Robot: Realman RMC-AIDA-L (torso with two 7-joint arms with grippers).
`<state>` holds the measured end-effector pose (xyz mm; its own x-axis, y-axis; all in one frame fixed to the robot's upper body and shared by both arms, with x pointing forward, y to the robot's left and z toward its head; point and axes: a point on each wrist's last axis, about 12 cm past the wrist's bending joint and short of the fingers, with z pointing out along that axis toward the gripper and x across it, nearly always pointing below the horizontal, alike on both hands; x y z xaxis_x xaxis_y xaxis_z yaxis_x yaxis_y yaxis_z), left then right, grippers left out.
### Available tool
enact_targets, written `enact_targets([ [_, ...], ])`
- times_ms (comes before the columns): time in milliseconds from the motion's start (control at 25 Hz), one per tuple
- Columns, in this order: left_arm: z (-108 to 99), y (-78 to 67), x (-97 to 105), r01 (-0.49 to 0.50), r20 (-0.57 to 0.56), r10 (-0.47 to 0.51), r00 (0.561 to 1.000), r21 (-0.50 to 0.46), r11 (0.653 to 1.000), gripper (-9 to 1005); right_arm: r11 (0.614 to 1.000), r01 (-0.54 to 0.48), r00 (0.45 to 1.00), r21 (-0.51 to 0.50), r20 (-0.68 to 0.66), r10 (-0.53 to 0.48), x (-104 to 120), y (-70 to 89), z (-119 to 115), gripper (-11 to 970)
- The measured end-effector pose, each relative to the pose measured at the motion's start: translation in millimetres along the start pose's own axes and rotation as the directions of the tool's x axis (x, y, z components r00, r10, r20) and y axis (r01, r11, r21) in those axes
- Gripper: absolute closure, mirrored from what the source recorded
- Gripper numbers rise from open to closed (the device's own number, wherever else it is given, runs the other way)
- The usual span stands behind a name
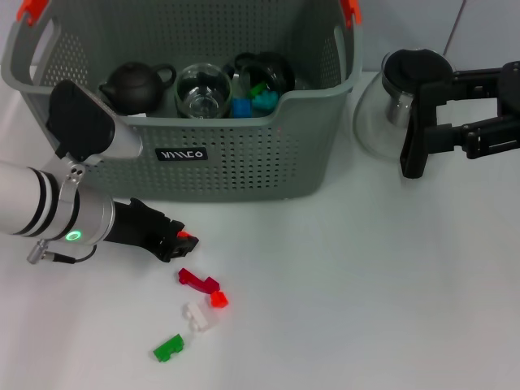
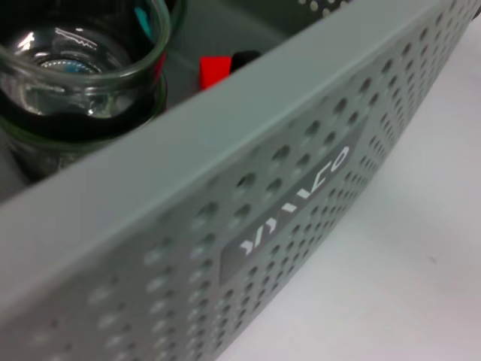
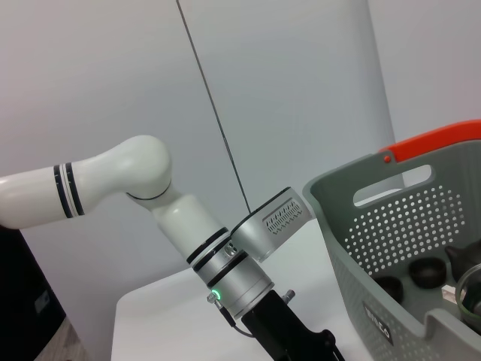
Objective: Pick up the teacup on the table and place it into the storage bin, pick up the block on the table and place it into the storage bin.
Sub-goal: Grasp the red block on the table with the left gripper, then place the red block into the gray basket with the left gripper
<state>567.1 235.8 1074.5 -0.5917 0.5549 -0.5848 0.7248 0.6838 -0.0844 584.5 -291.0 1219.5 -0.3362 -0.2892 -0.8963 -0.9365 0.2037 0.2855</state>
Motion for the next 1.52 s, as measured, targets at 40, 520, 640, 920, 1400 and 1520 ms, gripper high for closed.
enact_targets([
  [40, -0.1, -0.1, 0.1, 0.0, -0.001, 0.0, 1.0, 0.002, 1.0, 627, 1.0, 0.0, 1.0, 0.0, 0.001, 0.0, 0.0, 0.0, -0.2, 35],
  [520, -4.2, -2.5, -2.2, -0.007, -0.003, 0.008, 1.0, 0.019, 1.0, 801, 1.0, -0.001, 1.0, -0.002, 0.005, 0.001, 0.7, 0.7, -1.4, 35],
  [640, -19.5, -5.5, -8.9, -0.022, 0.013, 0.021, 1.0, 0.05, 0.998, 794, 1.0, -0.002, 1.0, -0.001, 0.007, 0.002, 1.1, 0.9, -2.0, 34],
  [920, -72.7, -10.8, -22.5, -0.019, 0.098, -0.002, 0.995, 0.216, 0.976, 780, 1.0, -0.002, 1.0, -0.006, 0.01, 0.002, 1.2, 1.7, -2.6, 34],
  [1400, -150.6, 30.0, -65.4, 0.025, 0.396, -0.094, 0.913, 0.176, 0.984, 754, 0.999, 0.005, 1.0, -0.054, -0.012, -0.005, 3.2, 5.7, 4.9, 34],
  [1520, -148.4, 39.2, -75.5, 0.038, 0.418, -0.1, 0.903, 0.155, 0.987, 748, 0.997, -0.004, 0.999, -0.083, -0.046, 0.0, 6.3, 7.0, 12.0, 34],
])
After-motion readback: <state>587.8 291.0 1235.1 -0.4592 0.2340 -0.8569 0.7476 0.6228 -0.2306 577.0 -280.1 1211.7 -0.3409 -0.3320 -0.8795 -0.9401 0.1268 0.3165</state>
